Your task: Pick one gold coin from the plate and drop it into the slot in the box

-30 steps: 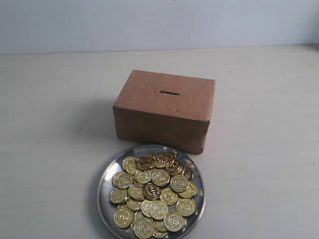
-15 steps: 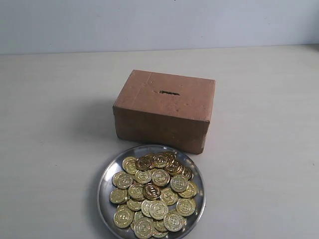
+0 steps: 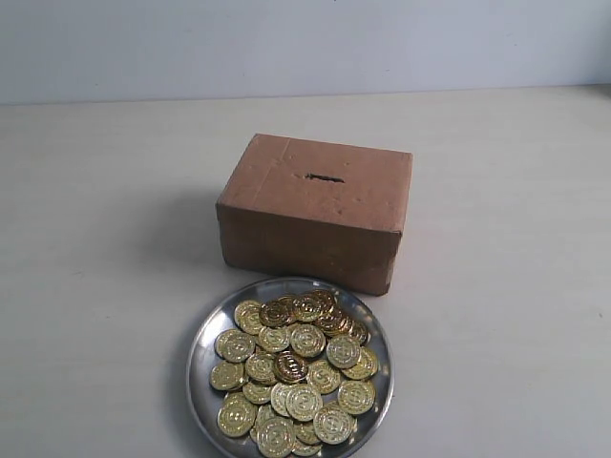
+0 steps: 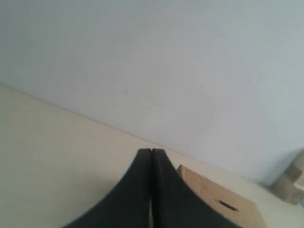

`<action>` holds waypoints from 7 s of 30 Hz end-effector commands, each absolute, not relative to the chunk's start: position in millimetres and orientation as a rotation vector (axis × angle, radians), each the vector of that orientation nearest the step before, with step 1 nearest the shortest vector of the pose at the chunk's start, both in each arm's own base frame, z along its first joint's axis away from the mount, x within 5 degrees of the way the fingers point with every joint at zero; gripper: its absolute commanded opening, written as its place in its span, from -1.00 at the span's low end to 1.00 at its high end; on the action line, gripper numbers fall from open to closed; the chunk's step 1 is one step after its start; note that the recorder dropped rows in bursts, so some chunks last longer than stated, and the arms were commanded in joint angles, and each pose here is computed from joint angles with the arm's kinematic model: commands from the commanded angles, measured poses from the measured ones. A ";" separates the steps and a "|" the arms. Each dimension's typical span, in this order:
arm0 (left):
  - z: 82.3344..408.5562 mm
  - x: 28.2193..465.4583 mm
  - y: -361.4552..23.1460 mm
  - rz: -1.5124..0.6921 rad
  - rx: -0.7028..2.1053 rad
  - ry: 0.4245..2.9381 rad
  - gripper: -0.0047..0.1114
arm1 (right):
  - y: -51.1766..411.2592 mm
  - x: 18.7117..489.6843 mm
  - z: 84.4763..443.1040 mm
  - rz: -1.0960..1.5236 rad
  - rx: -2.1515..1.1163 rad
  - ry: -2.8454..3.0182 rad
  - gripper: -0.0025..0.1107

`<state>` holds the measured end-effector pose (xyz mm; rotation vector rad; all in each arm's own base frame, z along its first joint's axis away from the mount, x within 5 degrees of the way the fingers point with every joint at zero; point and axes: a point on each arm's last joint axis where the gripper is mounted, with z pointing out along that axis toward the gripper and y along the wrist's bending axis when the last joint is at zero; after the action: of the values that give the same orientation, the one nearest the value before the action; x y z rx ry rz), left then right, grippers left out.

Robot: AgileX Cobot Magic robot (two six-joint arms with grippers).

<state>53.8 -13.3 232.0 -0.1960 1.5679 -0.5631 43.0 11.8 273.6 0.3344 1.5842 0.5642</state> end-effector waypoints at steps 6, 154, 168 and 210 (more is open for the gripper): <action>261.8 58.9 -38.4 -0.193 0.791 1.772 -0.92 | 39.3 84.0 304.4 0.435 -0.270 2.083 -0.96; 256.3 43.8 -30.4 -0.087 0.872 1.551 -0.92 | 253.9 226.6 128.1 0.210 -1.720 2.576 0.08; 256.3 43.8 -30.4 -0.087 0.872 1.551 -0.92 | 253.4 225.9 128.1 0.210 -1.720 2.588 0.08; 256.3 43.8 -30.4 -0.087 0.872 1.551 -0.92 | 250.2 230.0 112.9 0.142 -1.701 2.703 0.04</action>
<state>44.3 -30.3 256.8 0.8774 1.5617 -0.0801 227.9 251.9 116.1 -1.6843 2.7023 0.1633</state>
